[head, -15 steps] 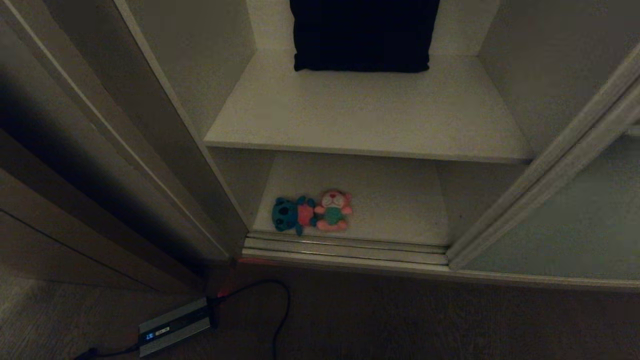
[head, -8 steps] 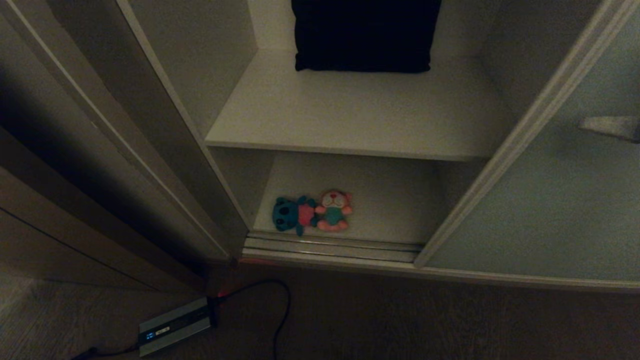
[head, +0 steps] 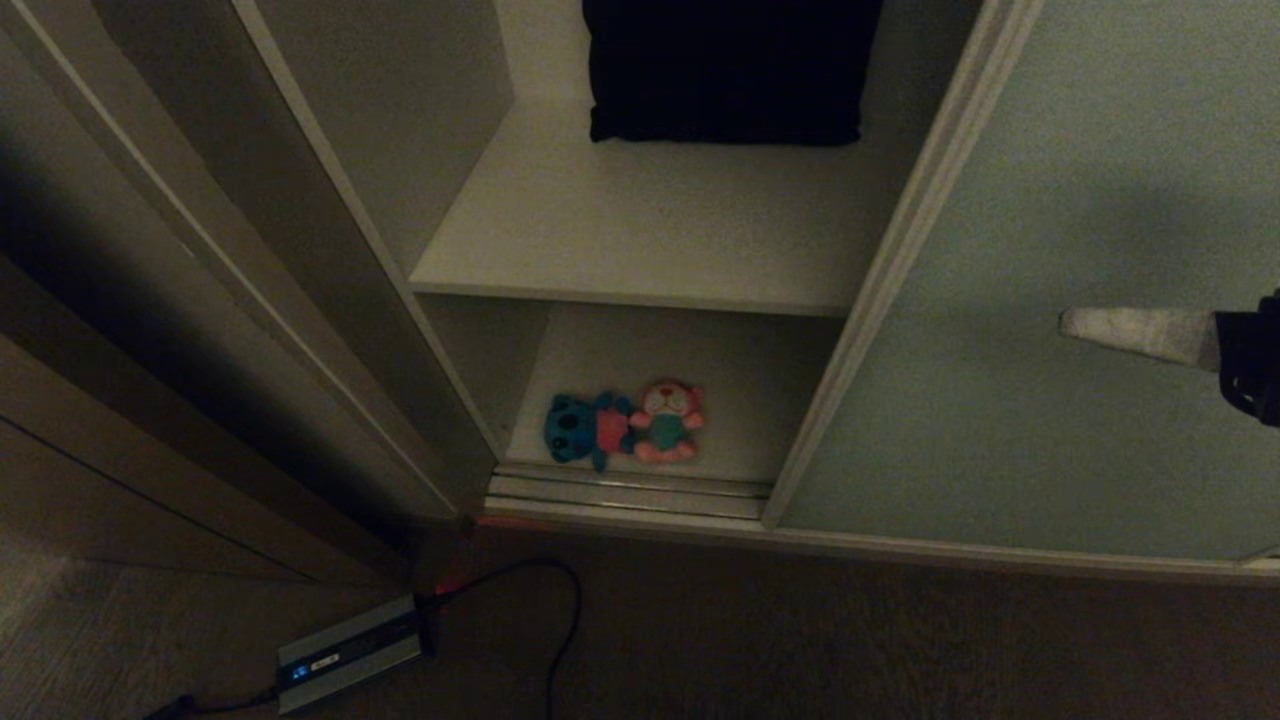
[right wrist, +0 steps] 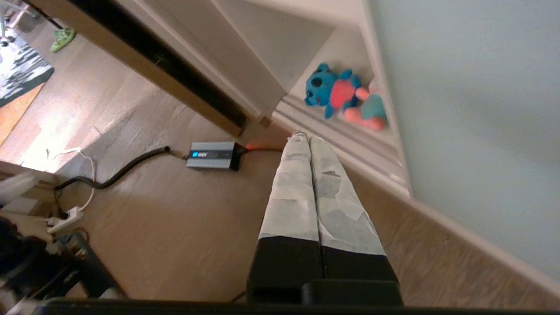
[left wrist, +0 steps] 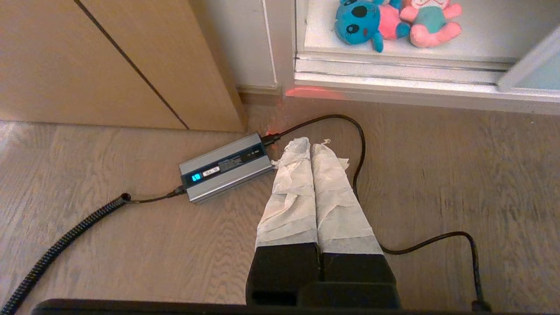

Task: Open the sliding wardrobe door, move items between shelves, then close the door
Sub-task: Close the door

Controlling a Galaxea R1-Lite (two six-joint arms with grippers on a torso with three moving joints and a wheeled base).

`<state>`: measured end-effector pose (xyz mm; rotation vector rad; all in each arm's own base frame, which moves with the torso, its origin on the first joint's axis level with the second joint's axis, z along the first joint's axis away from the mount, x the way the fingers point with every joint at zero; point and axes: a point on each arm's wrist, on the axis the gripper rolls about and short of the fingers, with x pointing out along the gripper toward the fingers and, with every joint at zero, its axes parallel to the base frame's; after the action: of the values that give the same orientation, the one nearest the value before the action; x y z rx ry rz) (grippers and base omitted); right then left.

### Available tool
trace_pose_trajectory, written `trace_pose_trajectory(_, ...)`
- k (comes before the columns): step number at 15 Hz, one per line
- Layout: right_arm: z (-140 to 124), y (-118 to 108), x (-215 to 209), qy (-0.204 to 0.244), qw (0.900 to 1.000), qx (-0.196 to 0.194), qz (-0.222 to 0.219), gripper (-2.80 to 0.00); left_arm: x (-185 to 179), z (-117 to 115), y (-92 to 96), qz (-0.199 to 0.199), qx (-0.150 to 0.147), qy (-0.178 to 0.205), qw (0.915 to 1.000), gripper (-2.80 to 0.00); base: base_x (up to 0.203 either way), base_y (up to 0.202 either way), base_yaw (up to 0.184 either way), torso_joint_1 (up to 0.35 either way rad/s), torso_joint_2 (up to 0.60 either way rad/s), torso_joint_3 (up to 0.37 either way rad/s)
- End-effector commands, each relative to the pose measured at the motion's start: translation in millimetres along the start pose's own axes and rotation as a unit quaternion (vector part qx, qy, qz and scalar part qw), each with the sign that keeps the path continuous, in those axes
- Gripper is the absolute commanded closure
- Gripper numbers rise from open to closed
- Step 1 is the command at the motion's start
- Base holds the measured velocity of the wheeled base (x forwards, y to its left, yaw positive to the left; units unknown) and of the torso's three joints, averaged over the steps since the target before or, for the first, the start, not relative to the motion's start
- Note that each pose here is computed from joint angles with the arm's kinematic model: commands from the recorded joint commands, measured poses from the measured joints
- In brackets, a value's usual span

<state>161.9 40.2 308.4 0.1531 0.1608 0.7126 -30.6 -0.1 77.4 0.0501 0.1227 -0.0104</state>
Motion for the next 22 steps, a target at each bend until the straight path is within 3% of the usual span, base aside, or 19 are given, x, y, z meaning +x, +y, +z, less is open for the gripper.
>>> trace_pose_trajectory(1,-7,12,-19,-0.011,1.0,-0.005,0.005,0.0,0,0,0.0,0.0,0.0,0.001,1.0,0.0,0.0,0.0,0.0,0.0,0.0,0.0)
trace_pose_trajectory(2,-8,12,-21,-0.011,1.0,-0.004,-0.002,0.0,0,0,0.0,0.0,0.0,0.001,1.0,0.0,0.0,0.0,0.0,0.0,0.0,0.0)
trace_pose_trajectory(6,-11,-3,-32,-0.028,0.992,0.004,-0.126,0.0,0,0,0.0,0.0,0.0,0.0,1.0,0.0,0.0,0.0,0.0,0.0,0.0,0.0)
trace_pose_trajectory(9,-10,-27,-51,-0.048,0.963,0.014,-0.263,0.0,0,0,0.0,0.0,0.0,0.001,1.0,0.0,0.0,0.0,0.0,0.0,0.0,0.0)
trace_pose_trajectory(11,-9,-47,-70,-0.062,0.93,0.024,-0.362,0.0,0,0,0.0,0.0,0.0,0.001,1.0,0.0,0.0,0.0,0.0,0.0,0.0,0.0)
trace_pose_trajectory(13,-11,-62,-96,-0.072,0.886,0.03,-0.457,0.0,0,0,0.0,0.0,0.0,0.001,1.0,0.0,0.0,0.0,0.0,0.0,0.0,0.0)
trace_pose_trajectory(16,-19,-87,-140,-0.081,0.8,0.047,-0.592,0.0,0,0,0.0,0.0,0.0,0.001,1.0,0.0,0.0,0.0,0.0,0.0,0.0,0.0)
trace_pose_trajectory(18,-24,-114,-176,-0.088,0.74,0.061,-0.664,0.0,0,0,0.0,0.0,0.0,0.001,1.0,0.0,0.0,0.0,0.0,0.0,0.0,0.0)
trace_pose_trajectory(20,-14,-142,-205,-0.101,0.712,0.053,-0.693,0.0,0,0,0.0,0.0,0.0,0.001,1.0,0.0,0.0,0.0,0.0,0.0,0.0,0.0)
trace_pose_trajectory(22,5,-164,-231,-0.117,0.702,0.036,-0.702,0.0,0,0,0.0,0.0,0.0,0.001,1.0,0.0,0.0,0.0,0.0,0.0,0.0,0.0)
